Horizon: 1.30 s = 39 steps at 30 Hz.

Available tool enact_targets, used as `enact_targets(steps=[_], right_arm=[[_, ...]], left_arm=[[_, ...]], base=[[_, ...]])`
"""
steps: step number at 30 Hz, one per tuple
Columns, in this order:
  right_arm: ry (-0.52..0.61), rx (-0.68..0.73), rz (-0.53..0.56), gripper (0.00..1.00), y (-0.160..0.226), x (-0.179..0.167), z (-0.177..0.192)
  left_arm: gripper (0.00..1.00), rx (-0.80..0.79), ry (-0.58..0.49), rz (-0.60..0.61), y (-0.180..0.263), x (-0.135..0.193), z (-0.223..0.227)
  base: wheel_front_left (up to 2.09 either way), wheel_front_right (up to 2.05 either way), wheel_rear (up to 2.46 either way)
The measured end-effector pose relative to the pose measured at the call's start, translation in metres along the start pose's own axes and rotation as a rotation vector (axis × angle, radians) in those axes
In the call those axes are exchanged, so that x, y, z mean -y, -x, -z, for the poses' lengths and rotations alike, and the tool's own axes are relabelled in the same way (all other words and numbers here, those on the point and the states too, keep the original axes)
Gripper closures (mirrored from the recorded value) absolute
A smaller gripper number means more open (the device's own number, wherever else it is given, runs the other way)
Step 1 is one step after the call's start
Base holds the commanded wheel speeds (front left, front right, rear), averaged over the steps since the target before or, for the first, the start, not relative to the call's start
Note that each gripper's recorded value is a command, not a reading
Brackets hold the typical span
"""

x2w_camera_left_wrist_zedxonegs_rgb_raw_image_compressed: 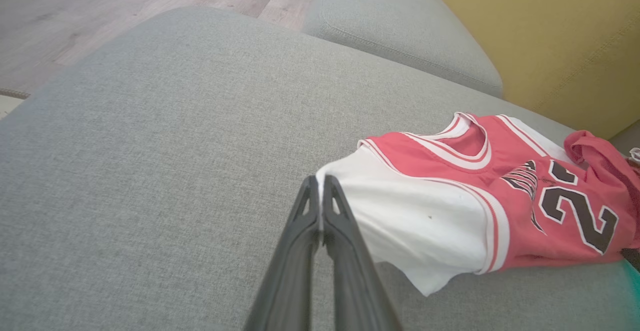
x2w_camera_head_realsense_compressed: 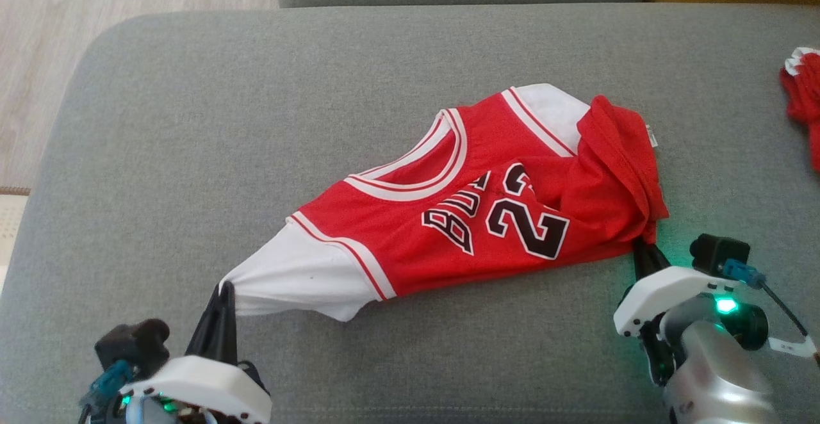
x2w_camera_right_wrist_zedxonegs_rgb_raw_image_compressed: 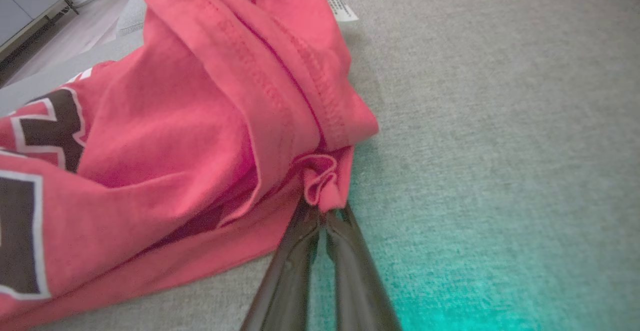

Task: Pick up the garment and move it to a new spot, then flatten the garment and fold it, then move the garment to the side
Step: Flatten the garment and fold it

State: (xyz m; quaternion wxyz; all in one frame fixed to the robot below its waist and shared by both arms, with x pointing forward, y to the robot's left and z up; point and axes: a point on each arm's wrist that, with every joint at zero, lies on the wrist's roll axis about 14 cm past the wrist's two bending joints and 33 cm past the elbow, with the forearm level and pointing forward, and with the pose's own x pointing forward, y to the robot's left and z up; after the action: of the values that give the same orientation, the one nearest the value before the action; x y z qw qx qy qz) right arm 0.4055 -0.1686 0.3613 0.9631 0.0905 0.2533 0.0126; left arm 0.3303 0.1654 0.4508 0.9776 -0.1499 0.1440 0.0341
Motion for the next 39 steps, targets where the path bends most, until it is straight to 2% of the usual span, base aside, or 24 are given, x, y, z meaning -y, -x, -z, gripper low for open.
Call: enact_targets(steps=[4, 8, 11, 12, 17, 22, 23, 28, 34, 39], right_arm=[[-0.013, 0.035, 0.006, 1.0, 0.002, 0.002, -0.006], [-0.029, 0.13, 0.002, 1.0, 0.008, 0.003, -0.028], [-0.04, 0.235, -0.026, 1.0, 0.018, -0.001, -0.055], [-0.029, 0.311, -0.043, 1.0, 0.029, 0.0, -0.076], [0.025, 0.492, -0.08, 1.0, 0.071, 0.003, -0.136], [0.082, 0.687, -0.149, 1.0, 0.132, -0.019, -0.199], [0.082, 0.687, -0.149, 1.0, 0.132, -0.019, -0.199], [0.156, 0.887, -0.185, 1.0, 0.2, -0.036, -0.254], [0.255, 1.071, -0.152, 1.0, 0.268, -0.04, -0.292], [0.305, 1.183, -0.093, 1.0, 0.305, -0.035, -0.317]], left_arm=[[1.0, 0.011, 0.003, 0.007, 0.0, 0.002, -0.003], [1.0, 0.068, 0.029, 0.033, -0.001, 0.01, -0.017], [1.0, 0.142, 0.063, 0.083, -0.005, 0.025, -0.038], [1.0, 0.195, 0.082, 0.13, -0.007, 0.037, -0.054], [1.0, 0.353, 0.084, 0.253, -0.005, 0.069, -0.108], [1.0, 0.539, 0.01, 0.389, 0.014, 0.106, -0.172], [1.0, 0.539, 0.01, 0.389, 0.014, 0.106, -0.172], [1.0, 0.759, -0.089, 0.518, 0.051, 0.141, -0.243], [1.0, 1.013, -0.205, 0.629, 0.106, 0.174, -0.313], [1.0, 1.143, -0.279, 0.694, 0.136, 0.194, -0.349]], base=[[0.0, 0.0, 0.0], [0.0, 0.0, 0.0], [0.0, 0.0, 0.0], [0.0, 0.0, 0.0], [0.0, 0.0, 0.0], [0.0, 0.0, 0.0], [0.0, 0.0, 0.0], [0.0, 0.0, 0.0], [0.0, 0.0, 0.0], [0.0, 0.0, 0.0]])
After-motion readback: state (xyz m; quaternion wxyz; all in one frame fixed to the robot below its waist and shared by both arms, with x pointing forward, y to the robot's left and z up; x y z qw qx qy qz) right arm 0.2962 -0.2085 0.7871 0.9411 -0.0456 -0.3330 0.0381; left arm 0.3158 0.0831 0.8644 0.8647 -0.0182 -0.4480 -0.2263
